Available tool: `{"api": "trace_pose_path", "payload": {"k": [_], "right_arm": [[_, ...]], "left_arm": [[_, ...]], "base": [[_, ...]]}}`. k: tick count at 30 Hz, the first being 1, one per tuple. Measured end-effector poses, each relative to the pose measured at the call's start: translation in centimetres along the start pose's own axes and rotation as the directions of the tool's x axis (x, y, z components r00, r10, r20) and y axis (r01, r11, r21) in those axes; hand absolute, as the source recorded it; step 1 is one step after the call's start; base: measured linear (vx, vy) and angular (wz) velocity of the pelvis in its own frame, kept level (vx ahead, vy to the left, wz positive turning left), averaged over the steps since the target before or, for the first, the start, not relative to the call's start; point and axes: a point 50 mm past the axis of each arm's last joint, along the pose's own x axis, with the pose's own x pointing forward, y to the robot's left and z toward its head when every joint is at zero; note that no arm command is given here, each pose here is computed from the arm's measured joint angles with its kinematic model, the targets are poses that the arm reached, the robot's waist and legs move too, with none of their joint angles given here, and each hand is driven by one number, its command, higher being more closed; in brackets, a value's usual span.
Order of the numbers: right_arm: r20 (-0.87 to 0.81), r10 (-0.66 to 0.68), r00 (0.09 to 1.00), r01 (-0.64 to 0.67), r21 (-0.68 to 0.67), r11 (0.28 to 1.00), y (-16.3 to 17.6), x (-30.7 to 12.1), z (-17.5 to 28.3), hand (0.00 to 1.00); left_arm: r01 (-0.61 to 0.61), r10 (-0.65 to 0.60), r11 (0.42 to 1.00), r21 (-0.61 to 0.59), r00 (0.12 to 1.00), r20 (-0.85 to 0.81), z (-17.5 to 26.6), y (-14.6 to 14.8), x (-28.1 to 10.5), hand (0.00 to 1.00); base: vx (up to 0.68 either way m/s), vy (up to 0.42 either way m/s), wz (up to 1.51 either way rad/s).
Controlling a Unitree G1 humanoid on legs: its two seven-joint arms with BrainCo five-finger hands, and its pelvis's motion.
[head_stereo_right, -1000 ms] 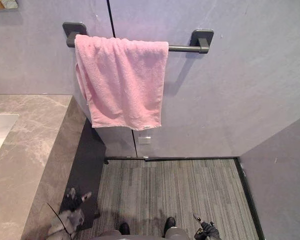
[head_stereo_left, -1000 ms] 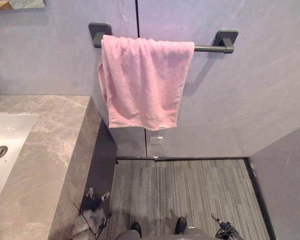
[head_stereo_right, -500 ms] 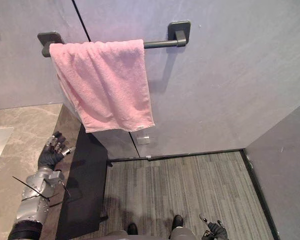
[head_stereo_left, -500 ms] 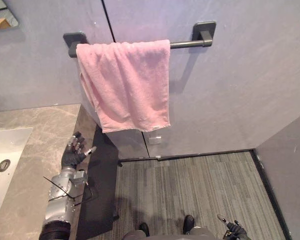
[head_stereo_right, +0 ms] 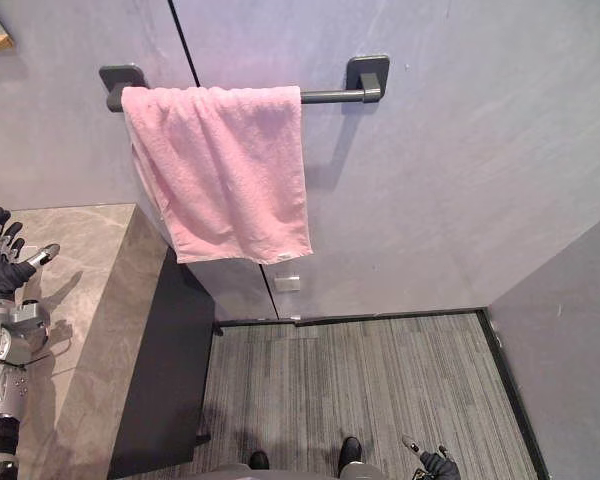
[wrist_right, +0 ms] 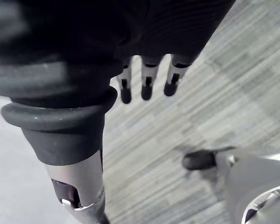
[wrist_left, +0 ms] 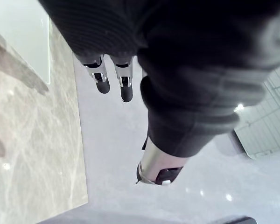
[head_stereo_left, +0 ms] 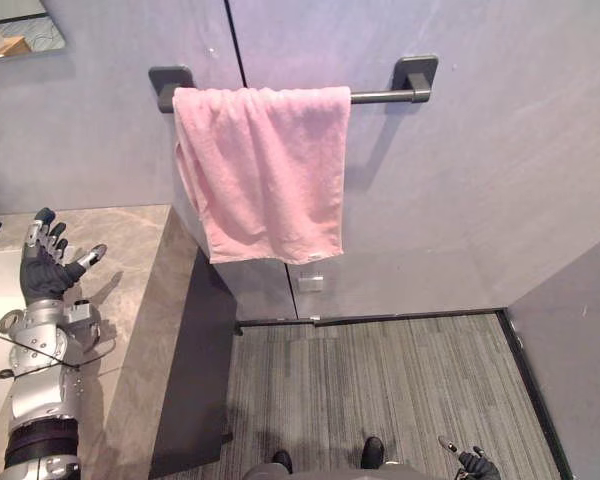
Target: Organize washtable
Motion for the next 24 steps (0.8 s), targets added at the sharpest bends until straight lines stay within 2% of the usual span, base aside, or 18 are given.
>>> {"api": "trace_pose_path", "payload": {"k": [10,19,24], "right_arm": [[0.006,0.019,1.000,-0.019,-0.035,0.999,0.1,-0.1,-0.1,0.00],[0.012,0.050,0.999,-0.049,-0.072,0.996,0.7,-0.1,0.1,0.00],[0.010,0.070,0.998,-0.069,-0.097,0.993,1.2,-0.1,0.0,0.00]], "left_arm": [[-0.002,0.002,1.000,0.021,1.000,0.015,1.0,0.5,1.8,0.00],[0.140,-0.137,0.990,-0.025,0.987,0.081,3.1,-2.5,3.7,0.00],[0.220,-0.218,0.975,-0.003,0.969,0.114,4.4,-4.5,4.7,0.00]], "base": [[-0.01,0.011,-0.01],[0.00,0.004,-0.01],[-0.03,0.005,-0.13]]}}
